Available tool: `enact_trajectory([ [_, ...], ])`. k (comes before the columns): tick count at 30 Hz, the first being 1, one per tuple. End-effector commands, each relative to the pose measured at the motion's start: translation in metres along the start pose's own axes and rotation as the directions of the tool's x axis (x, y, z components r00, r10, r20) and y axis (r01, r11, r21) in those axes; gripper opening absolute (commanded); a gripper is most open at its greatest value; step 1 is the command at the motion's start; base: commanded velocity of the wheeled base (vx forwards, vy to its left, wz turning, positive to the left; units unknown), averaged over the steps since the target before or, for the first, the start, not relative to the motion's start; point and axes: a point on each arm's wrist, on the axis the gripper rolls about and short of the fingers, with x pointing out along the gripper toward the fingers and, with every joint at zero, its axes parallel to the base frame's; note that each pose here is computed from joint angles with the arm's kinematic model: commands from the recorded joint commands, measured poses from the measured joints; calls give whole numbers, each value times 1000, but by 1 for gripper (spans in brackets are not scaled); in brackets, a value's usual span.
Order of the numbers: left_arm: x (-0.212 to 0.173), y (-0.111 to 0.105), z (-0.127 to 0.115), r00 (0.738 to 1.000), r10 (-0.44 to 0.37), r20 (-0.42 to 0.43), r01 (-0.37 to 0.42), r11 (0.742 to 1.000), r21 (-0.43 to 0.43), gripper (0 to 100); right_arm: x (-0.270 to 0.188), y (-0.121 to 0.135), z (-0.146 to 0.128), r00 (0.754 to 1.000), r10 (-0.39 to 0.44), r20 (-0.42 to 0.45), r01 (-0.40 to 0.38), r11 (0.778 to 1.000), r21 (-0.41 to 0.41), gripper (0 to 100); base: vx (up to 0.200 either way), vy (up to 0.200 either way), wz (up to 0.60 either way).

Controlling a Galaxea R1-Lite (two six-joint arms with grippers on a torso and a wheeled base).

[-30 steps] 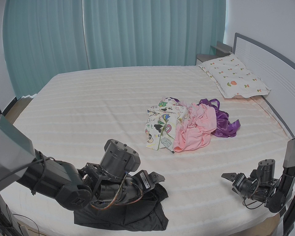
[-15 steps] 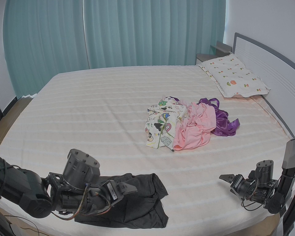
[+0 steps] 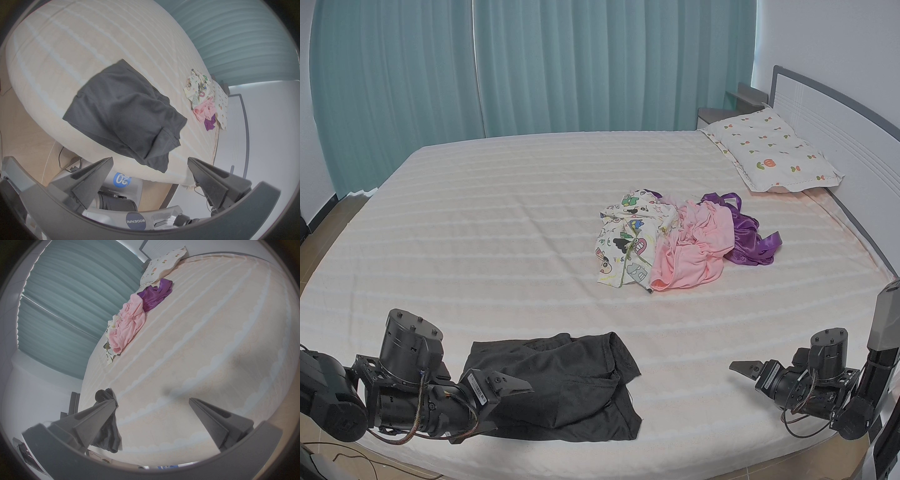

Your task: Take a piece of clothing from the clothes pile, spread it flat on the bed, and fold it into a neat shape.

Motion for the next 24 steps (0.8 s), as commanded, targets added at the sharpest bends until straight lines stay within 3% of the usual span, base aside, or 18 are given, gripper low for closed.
enact_trajectory([
  [1, -4, 8, 11, 999, 6, 31, -4, 999, -51, 100, 7, 2, -3, 1000, 8, -18, -9, 1000, -15, 100, 0, 0, 0],
  [9, -13, 18, 21, 999, -33, -5, 32, 993, -109, 100, 17, 16, -9, 998, 57, -35, -58, 997, -53, 100, 0, 200, 0],
  [12, -14, 20, 24, 999, -34, 3, 34, 992, -123, 100, 21, 22, -20, 994, 71, -78, -77, 994, -81, 100, 0, 200, 0],
  [16, -14, 22, 23, 1000, -29, 1, 29, 992, -124, 100, 24, 27, -21, 995, 78, -56, -83, 991, -103, 100, 0, 200, 0],
  [22, -13, 22, 29, 999, -45, 26, 49, 990, -132, 100, 33, 49, -26, 990, 126, -60, -137, 965, -224, 100, 0, 200, 0],
  [24, -13, 22, 29, 999, -47, 27, 50, 990, -132, 100, 33, 50, -27, 991, 124, -59, -134, 964, -229, 100, 0, 200, 0],
])
